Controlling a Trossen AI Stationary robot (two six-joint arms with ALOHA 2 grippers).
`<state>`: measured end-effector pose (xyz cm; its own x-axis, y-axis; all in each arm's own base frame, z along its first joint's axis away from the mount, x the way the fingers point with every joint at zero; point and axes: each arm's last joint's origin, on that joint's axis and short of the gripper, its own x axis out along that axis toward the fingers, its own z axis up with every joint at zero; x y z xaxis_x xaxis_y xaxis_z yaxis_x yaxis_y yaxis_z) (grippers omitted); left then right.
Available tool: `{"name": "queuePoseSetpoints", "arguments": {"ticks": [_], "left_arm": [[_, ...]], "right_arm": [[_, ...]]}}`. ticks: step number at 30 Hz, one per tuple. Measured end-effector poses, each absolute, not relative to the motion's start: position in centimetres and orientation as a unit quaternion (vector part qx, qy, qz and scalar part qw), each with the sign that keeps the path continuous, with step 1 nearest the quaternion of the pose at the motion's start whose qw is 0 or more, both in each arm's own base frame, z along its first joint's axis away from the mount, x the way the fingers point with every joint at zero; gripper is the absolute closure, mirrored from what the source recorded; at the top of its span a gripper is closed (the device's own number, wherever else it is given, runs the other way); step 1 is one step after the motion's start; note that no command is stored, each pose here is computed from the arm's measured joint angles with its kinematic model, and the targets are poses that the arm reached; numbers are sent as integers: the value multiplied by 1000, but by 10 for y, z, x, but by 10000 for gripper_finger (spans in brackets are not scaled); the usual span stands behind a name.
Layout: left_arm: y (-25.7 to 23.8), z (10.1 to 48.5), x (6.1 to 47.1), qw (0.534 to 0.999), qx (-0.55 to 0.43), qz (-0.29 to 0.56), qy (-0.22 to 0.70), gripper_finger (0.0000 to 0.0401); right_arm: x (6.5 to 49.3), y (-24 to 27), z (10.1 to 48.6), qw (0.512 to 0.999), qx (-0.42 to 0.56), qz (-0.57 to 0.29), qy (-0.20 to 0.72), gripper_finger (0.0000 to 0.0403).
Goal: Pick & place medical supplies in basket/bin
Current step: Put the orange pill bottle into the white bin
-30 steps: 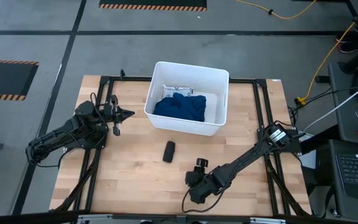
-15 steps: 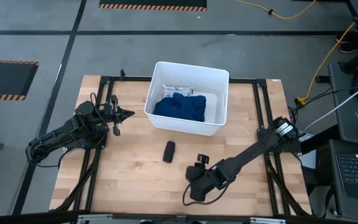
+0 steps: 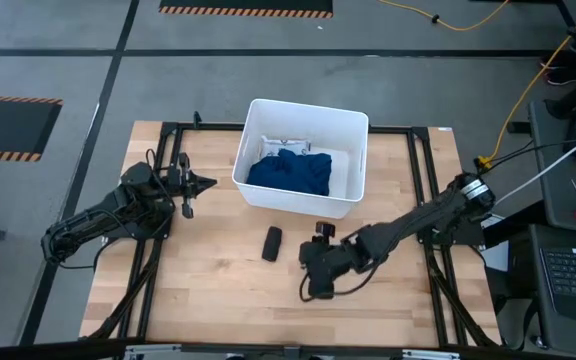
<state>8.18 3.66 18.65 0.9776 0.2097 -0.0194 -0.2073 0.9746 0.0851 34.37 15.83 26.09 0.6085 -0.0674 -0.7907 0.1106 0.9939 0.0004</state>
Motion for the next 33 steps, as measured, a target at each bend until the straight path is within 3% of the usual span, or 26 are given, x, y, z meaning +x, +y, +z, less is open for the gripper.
{"name": "queuePoseSetpoints", "arguments": {"ticks": [9,18,25,33], "left_arm": [[37,184,82,994,35,104,28,393],[37,182,82,994,32,104,34,395],[36,183,82,994,34,101,29,395],[36,184,82,994,36,101,25,396]], "right_arm": [[333,117,309,919,-4,-22,394,188],[318,83,348,941,-34,-11,337,215],[315,54,359,945,-57,-23,323,193],[314,15,365,945,-66,-20,320,215]]}}
